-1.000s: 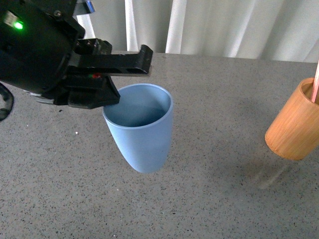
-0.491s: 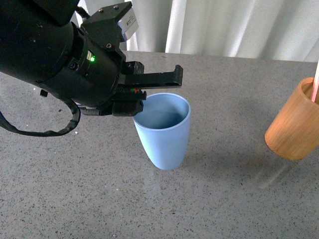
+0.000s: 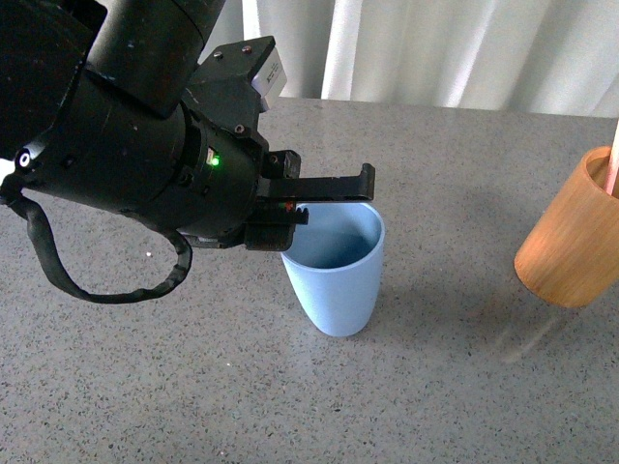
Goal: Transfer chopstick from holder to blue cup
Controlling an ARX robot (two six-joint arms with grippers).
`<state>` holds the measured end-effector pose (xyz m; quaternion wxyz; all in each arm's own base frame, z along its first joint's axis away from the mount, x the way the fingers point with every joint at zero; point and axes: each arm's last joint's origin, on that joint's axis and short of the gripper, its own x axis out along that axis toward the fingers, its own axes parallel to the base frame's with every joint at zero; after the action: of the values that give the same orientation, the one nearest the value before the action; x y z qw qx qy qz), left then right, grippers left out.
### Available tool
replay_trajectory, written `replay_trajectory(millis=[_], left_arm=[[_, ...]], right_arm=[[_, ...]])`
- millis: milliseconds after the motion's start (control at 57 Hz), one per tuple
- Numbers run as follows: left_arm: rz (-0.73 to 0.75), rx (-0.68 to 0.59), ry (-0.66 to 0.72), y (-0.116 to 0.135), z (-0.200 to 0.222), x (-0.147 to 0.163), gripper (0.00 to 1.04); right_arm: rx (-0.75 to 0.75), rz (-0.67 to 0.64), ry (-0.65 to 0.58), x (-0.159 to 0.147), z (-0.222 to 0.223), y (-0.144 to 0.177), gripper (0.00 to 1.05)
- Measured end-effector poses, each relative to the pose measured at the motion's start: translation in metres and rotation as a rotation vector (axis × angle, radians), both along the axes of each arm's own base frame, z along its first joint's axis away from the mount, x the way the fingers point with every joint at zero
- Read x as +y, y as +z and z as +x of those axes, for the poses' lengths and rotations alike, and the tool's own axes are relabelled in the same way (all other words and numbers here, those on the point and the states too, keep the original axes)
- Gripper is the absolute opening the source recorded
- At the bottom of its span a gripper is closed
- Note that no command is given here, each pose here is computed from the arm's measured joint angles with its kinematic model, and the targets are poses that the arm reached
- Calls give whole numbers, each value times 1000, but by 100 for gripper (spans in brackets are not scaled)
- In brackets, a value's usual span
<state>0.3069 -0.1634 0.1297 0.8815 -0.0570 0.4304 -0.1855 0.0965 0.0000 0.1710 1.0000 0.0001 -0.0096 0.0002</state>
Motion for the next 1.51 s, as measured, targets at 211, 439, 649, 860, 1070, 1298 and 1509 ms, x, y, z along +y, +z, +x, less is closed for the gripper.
replay_trajectory(millis=[211,439,649,860,1070,1298,1509], left_arm=[[0,-18,4,-1,1,-1,3],[7,-21,1,-2,1,-1,26],[18,-32,-14,4,0,0,58],[14,-52,-24,17,-2,1,95],[10,-77,-35,35,-3,5,98],[-6,-169,-49,76,1,32,98],[11,-253,-12,108,2,92,98]], right_arm=[[0,0,0,0,0,0,95],[0,0,0,0,0,0,95],[0,0,0,0,0,0,95],[0,0,0,0,0,0,95],[0,0,0,0,0,0,95],[0,0,0,0,0,0,95],[0,0,0,0,0,0,95]])
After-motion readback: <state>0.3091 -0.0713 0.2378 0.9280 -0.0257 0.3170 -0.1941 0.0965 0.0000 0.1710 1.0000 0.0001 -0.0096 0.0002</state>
